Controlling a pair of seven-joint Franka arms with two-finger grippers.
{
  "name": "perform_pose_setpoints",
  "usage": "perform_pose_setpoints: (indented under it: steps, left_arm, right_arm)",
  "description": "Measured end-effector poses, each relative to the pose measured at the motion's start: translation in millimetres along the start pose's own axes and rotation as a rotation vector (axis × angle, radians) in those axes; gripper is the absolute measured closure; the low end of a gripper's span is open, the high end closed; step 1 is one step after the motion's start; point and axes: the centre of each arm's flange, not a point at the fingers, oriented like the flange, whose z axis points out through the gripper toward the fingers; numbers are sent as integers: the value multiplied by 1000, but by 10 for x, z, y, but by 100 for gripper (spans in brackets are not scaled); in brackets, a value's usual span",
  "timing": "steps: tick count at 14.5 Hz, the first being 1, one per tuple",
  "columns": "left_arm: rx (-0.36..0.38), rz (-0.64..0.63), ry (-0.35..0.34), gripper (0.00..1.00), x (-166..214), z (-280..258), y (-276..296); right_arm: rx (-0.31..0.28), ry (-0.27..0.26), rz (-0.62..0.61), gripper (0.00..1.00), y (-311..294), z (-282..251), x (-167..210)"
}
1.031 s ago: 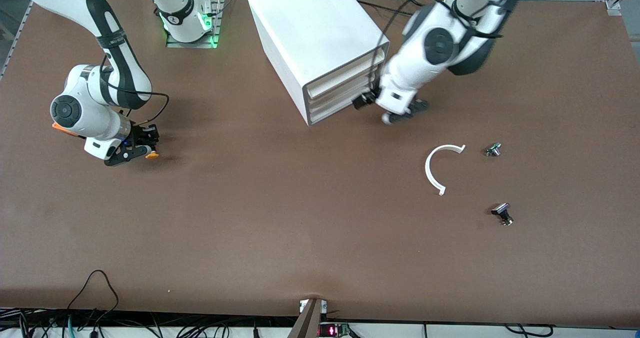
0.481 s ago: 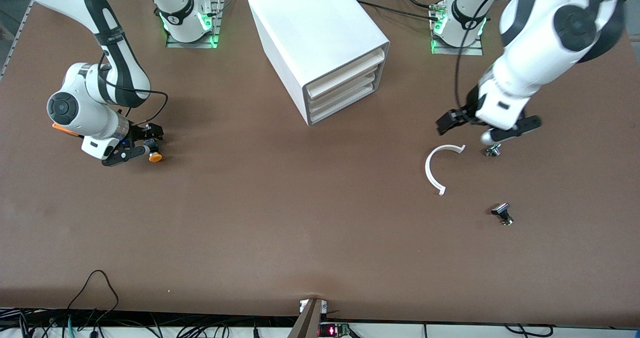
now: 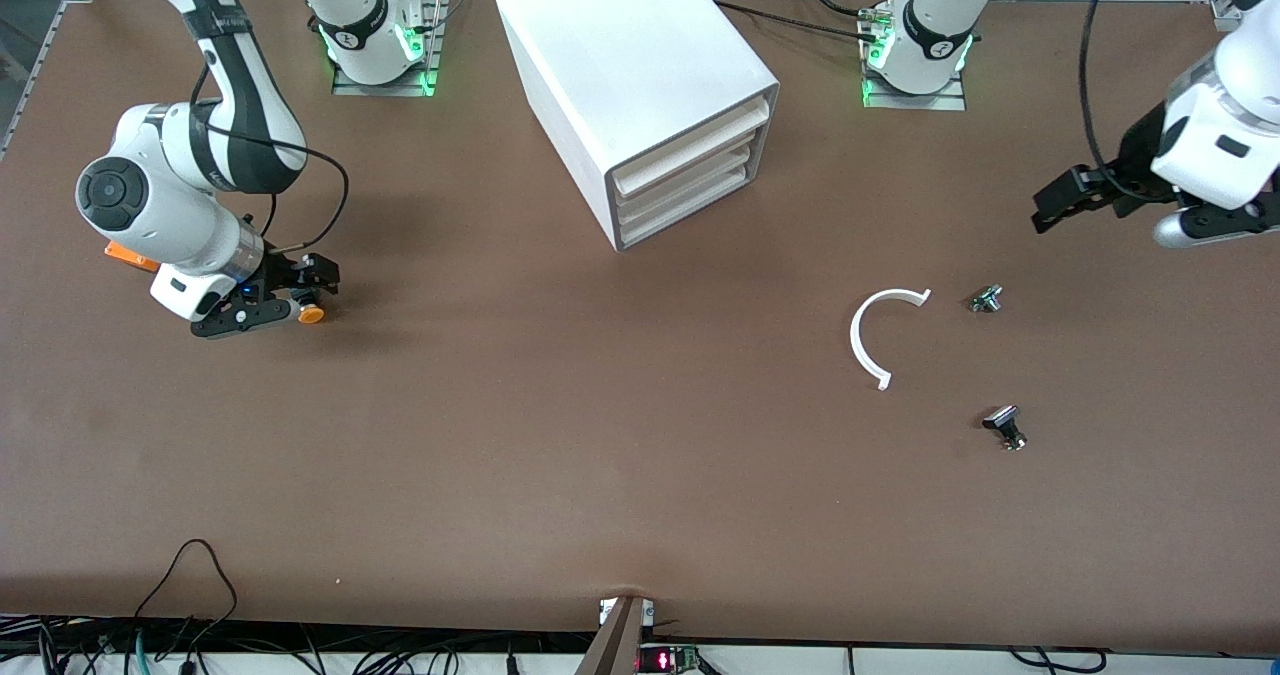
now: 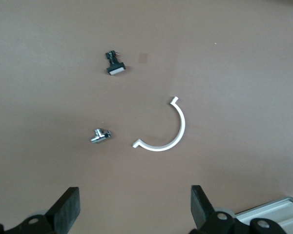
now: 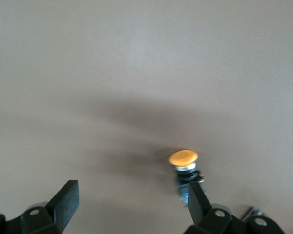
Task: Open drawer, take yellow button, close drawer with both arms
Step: 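Carry the button beside the orange box while the left gripper retracts, then release the orange button on the table and raise the right gripper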
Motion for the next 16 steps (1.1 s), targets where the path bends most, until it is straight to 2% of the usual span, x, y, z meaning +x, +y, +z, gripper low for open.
perform_pose_setpoints:
  steps: [3, 5, 11, 13, 16]
  left_arm:
    - [17, 5, -16, 0, 88, 144, -33]
    - [17, 8, -23, 0, 116, 198, -19]
    - [14, 17, -8, 0, 154, 211, -6]
    - [45, 67, -7, 0, 153, 221, -9]
    - [55, 143, -5, 0, 158, 213, -22]
  right_arm:
    - [8, -11, 53, 0, -370, -299, 113]
    - [7, -18, 62, 0, -372, -624, 191]
    - [-2, 1, 120, 0, -28, -1780, 279]
    - [-7, 14, 160, 0, 201, -1999, 256]
    - [-12, -12, 216, 0, 491, -2342, 120]
